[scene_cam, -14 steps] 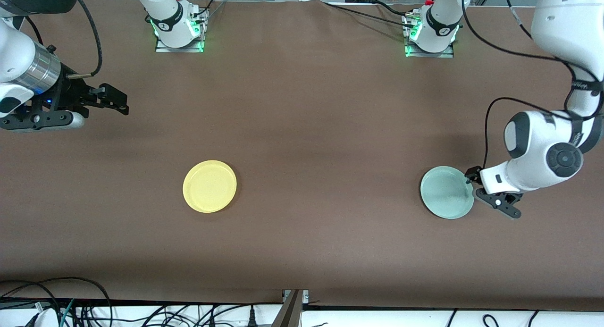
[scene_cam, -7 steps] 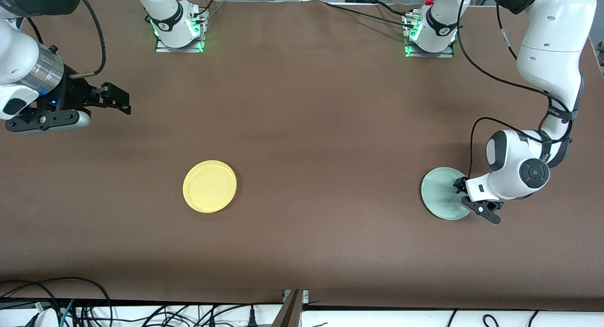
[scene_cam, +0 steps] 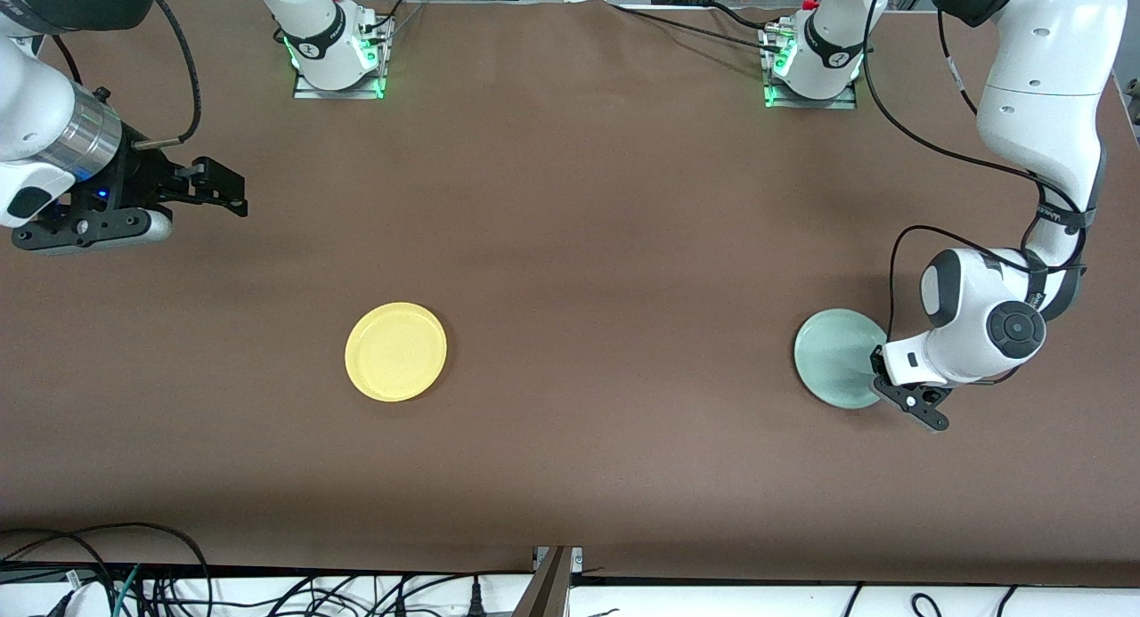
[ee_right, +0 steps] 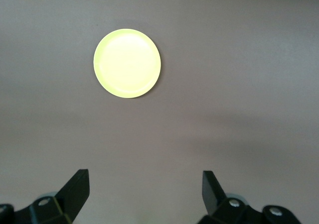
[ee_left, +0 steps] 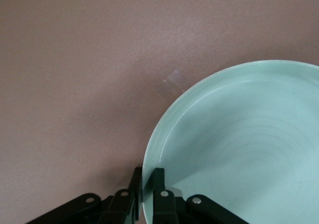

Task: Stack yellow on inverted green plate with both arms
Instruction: 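Lower the left gripper to the green plate's rim and grasp it, then lift the green plate with the left gripper and flip it over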

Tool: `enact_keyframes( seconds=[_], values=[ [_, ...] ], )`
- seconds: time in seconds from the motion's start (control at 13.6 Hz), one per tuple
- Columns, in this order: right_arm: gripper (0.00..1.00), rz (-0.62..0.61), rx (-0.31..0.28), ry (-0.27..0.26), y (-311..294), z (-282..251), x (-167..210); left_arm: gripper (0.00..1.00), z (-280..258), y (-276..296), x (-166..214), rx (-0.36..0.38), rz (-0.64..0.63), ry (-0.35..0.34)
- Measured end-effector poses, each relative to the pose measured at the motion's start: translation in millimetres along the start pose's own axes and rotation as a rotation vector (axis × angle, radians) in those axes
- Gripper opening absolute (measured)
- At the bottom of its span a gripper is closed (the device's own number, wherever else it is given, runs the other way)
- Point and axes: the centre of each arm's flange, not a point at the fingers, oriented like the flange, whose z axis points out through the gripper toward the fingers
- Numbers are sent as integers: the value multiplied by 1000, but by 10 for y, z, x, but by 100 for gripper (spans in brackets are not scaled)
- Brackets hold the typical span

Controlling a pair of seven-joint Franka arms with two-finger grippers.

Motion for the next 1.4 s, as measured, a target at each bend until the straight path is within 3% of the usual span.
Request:
enact_keyframes(
  seconds=[0.37, 0.74, 0.96, 1.18, 1.4],
  values=[
    [100, -1, 0, -2, 0, 9, 3, 8, -317, 117, 289, 31, 64, 20],
    [100, -1, 0, -3, -1, 15, 4, 4, -1229, 738, 1015, 198, 294, -107],
    [100, -1, 0, -3, -1, 16, 4, 4, -1565, 1202, 1377, 324, 370, -163],
    [100, -1, 0, -3, 0, 17, 4, 4, -1604, 2162, 1721, 560, 442, -289],
    [100, -1, 0, -3, -1, 17, 4, 4, -1451, 3242, 1901, 756, 412, -336]
  ],
)
